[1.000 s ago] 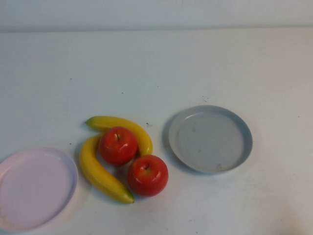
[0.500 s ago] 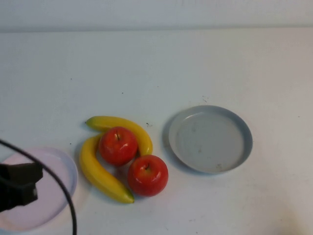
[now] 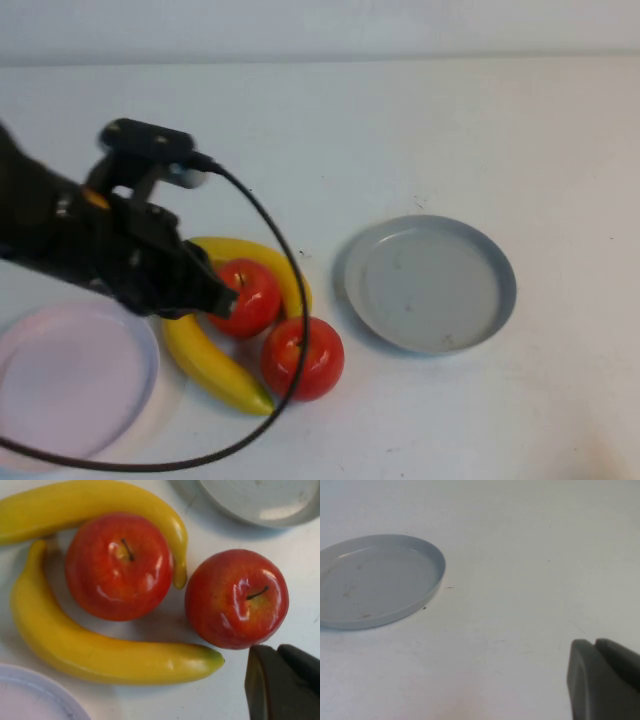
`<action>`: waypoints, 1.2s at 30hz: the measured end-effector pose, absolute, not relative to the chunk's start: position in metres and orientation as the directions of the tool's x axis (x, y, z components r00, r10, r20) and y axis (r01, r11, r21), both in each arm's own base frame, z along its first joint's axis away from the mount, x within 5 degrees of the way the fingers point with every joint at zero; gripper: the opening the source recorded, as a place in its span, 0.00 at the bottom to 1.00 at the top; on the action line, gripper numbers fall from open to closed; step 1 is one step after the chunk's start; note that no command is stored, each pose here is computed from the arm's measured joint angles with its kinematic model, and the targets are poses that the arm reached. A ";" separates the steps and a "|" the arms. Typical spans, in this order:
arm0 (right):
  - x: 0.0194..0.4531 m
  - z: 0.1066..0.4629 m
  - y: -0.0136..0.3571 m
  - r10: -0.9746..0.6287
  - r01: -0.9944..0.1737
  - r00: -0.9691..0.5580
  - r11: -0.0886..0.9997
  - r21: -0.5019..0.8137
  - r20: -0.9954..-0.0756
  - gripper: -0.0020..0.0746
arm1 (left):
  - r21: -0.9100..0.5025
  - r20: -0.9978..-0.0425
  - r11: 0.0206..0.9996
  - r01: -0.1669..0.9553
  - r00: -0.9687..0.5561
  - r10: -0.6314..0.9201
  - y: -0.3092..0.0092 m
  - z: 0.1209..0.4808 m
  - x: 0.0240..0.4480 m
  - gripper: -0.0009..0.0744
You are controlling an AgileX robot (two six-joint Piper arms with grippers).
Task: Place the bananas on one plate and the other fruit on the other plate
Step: Put one type of fruit in the left plate
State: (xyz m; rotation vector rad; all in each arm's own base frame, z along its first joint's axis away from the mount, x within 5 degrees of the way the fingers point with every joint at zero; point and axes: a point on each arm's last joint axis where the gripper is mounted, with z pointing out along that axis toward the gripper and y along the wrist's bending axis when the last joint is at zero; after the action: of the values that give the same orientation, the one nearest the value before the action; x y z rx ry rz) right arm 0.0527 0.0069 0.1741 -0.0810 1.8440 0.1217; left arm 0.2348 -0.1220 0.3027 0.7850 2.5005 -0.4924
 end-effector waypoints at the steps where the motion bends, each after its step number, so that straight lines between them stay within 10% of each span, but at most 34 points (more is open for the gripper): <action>1: 0.053 0.174 0.007 0.008 -0.119 -0.273 0.992 0.042 -0.962 0.00 | -0.172 -0.504 0.759 0.628 -0.718 0.480 -0.134 0.300 0.239 0.01; 17: 0.053 0.174 0.007 0.008 -0.119 -0.273 0.992 0.042 -0.962 0.00 | 0.013 -0.274 0.572 0.820 -0.547 0.791 -0.224 0.268 0.259 0.04; 28: 0.053 0.174 0.007 0.008 -0.119 -0.273 0.992 0.042 -0.962 0.00 | -0.011 -0.245 0.575 0.818 -0.559 0.792 -0.230 0.256 0.261 0.80; 36: 0.053 0.174 0.007 0.008 -0.119 -0.273 0.992 0.042 -0.962 0.00 | 0.020 -0.261 0.535 0.845 -0.512 0.818 -0.241 0.254 0.255 0.88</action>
State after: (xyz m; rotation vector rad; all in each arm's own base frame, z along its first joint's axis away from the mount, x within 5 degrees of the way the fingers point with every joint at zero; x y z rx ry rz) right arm 0.0527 0.0069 0.1741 -0.0810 1.8440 0.1217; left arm 0.2552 -0.2410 0.2539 1.4002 2.5360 -0.1604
